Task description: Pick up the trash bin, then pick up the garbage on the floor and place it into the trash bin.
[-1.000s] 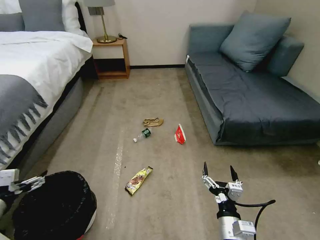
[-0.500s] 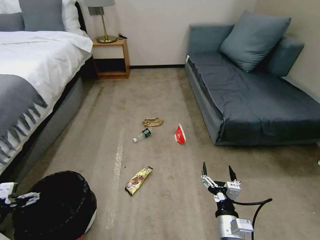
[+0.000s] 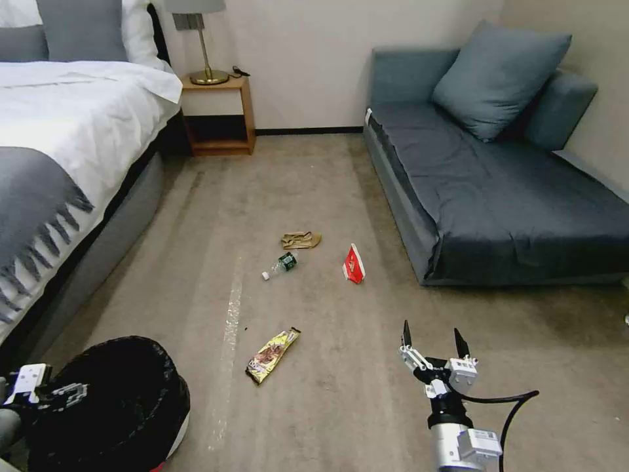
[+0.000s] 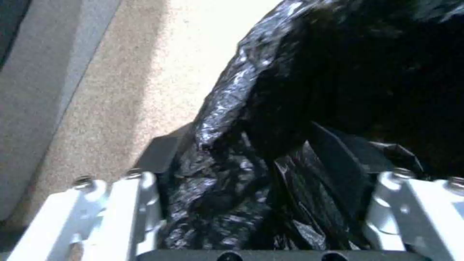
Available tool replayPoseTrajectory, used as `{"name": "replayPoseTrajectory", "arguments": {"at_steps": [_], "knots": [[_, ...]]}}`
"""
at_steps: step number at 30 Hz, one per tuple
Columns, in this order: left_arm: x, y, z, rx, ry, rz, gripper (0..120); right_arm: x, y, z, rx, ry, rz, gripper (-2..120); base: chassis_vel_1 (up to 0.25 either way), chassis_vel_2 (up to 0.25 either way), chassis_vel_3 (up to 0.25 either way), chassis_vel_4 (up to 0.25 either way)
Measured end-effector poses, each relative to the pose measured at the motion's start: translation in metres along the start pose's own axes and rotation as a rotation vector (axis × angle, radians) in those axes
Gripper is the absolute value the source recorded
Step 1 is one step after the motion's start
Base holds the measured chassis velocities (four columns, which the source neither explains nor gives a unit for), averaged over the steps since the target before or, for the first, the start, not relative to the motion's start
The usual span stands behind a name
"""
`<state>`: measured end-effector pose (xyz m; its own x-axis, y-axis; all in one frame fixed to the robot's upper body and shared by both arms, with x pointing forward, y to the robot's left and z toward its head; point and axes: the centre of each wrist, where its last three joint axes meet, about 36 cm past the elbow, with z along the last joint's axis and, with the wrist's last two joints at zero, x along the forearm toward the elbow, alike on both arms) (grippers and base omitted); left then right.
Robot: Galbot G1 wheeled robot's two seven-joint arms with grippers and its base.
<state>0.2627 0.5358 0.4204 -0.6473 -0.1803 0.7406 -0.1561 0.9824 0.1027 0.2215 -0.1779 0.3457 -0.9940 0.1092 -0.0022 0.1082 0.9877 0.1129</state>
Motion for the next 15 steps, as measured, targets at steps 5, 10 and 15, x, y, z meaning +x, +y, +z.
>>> {"name": "replayPoseTrajectory", "arguments": {"at_steps": [5,10,15], "knots": [[-0.0025,-0.0021,0.0032,0.008,0.005,0.003,45,-0.0003,-0.0001,0.0007,0.001,0.0,0.0,100,0.0,0.0,0.0,0.0],[-0.0043,-0.0051,0.0045,0.016,0.0,0.001,27,-0.0007,0.0013,0.0009,0.005,-0.001,-0.003,100,0.0,0.0,0.0,0.0],[-0.0025,-0.0096,0.0044,0.029,-0.012,-0.001,16,-0.0005,0.0016,0.0009,0.007,-0.001,-0.004,100,0.0,0.0,0.0,0.0]]}}
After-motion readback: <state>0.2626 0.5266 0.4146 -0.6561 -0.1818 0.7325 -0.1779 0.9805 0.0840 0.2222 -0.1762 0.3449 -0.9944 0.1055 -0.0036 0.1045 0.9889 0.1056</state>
